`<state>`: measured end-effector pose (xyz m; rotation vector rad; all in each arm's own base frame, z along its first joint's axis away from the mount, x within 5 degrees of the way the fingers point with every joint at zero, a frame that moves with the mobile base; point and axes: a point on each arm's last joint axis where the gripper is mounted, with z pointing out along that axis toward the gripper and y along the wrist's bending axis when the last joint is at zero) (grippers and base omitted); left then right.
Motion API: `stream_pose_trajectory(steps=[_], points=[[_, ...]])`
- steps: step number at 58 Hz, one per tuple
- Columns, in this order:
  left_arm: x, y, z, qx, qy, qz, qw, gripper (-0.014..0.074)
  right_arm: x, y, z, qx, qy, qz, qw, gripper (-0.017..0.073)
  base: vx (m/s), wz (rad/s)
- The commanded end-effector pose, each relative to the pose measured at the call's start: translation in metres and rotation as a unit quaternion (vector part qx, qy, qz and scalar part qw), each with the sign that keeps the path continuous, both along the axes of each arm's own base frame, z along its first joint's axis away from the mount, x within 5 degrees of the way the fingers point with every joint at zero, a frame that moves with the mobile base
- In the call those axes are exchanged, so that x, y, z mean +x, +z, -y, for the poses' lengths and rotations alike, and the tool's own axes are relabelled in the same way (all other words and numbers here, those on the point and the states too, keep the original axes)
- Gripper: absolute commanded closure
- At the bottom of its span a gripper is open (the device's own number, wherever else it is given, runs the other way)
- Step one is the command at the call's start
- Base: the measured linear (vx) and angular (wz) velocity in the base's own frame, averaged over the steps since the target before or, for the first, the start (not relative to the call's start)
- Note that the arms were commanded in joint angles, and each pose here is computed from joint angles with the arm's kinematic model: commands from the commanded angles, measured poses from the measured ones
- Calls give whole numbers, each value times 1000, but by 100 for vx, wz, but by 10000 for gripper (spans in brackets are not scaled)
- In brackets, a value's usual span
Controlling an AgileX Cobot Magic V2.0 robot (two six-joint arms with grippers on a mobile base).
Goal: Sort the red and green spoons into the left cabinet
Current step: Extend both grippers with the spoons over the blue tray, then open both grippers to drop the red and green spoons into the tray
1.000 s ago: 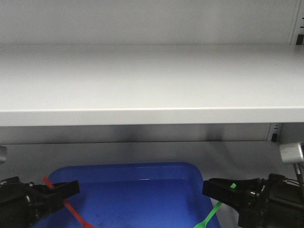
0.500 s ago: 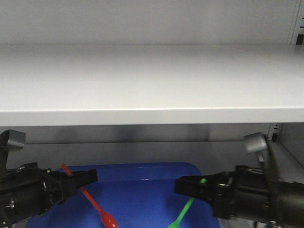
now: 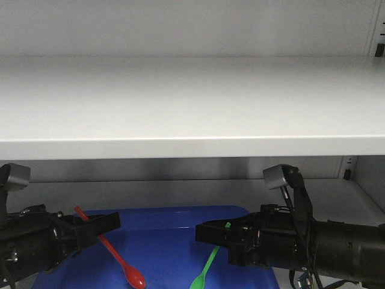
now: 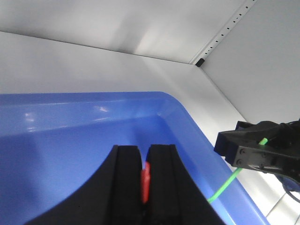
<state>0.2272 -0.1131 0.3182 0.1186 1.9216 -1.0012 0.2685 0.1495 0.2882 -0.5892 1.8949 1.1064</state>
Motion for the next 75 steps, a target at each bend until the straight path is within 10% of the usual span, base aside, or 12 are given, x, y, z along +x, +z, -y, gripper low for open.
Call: stream_pose_trajectory(steps=[1, 14, 26, 37, 62, 75], points=[[-3, 19, 3, -29, -6, 25, 999, 510, -1, 25, -1, 53, -7, 22, 998, 447, 0, 0], [-4, 14, 2, 64, -30, 73, 995, 262, 0, 25, 0, 42, -10, 38, 998, 128, 0, 0], [1, 12, -4, 183, -29, 161, 969, 76, 1, 25, 0, -17, 14, 149, 989, -83, 0, 0], [7, 12, -13, 269, 5, 207, 941, 59, 3, 24, 2, -51, 13, 195, 979, -54, 0, 0], [10, 12, -17, 363, -2, 266, 893, 60, 12, 19, 8, -132, -16, 255, 958, 19, 0, 0], [10, 10, -19, 340, 17, 240, 909, 101, 11, 18, 8, -129, -17, 247, 960, 117, 0, 0]])
